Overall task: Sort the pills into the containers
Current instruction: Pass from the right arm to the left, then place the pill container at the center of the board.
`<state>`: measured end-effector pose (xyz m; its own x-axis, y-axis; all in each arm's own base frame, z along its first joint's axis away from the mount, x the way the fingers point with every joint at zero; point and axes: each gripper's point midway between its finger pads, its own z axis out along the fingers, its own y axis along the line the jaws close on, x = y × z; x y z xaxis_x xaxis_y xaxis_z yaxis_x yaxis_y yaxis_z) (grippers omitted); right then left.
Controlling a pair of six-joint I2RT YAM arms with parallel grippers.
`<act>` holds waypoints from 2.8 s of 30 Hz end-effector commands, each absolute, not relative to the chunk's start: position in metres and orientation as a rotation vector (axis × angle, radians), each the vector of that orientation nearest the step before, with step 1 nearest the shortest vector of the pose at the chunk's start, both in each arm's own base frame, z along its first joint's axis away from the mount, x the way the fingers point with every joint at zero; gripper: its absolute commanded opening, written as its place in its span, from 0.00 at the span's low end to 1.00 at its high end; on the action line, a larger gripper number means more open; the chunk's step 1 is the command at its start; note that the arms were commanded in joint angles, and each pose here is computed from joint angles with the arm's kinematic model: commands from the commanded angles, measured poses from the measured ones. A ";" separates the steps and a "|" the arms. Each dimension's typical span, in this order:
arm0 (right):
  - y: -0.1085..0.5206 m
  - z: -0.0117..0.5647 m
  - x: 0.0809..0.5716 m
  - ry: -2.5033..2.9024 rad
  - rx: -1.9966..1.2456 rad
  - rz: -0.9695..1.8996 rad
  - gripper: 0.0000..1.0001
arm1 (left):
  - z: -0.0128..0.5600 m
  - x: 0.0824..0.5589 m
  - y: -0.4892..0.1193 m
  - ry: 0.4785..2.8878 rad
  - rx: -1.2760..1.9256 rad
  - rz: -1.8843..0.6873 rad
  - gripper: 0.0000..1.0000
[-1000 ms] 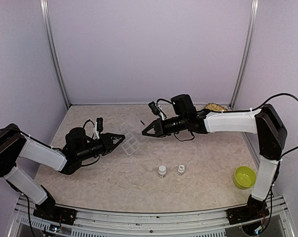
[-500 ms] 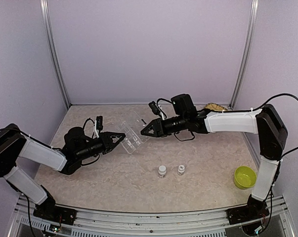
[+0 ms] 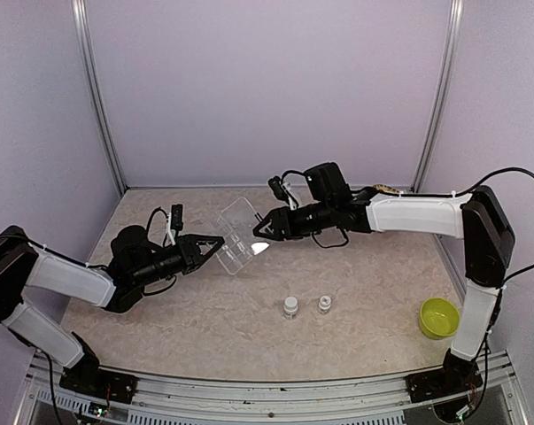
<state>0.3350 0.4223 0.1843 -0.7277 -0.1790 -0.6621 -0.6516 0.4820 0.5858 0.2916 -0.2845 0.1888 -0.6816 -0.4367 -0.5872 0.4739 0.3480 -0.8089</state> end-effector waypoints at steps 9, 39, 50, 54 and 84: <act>0.423 0.157 0.351 2.263 -0.711 1.067 0.54 | 0.204 0.277 -0.298 1.787 0.167 -1.471 0.20; 0.468 0.149 0.307 2.187 -0.962 1.214 0.52 | 0.201 0.270 -0.320 1.797 0.226 -1.509 0.21; 0.463 0.142 0.327 2.224 -0.879 1.073 0.52 | 0.207 0.264 -0.324 1.781 0.252 -1.527 0.21; 0.458 0.135 0.333 2.251 -0.851 1.039 0.52 | 0.209 0.263 -0.322 1.773 0.251 -1.520 0.21; 0.437 0.119 0.336 2.295 -0.833 1.040 0.53 | 0.207 0.273 -0.309 1.764 0.179 -1.475 0.21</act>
<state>0.3415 0.4413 0.1259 -0.6893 -0.3050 -0.6571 -0.6947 0.5354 0.4803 0.2693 -0.3078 0.1679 -0.7414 -0.3172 -0.5914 0.4798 0.3656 -0.7976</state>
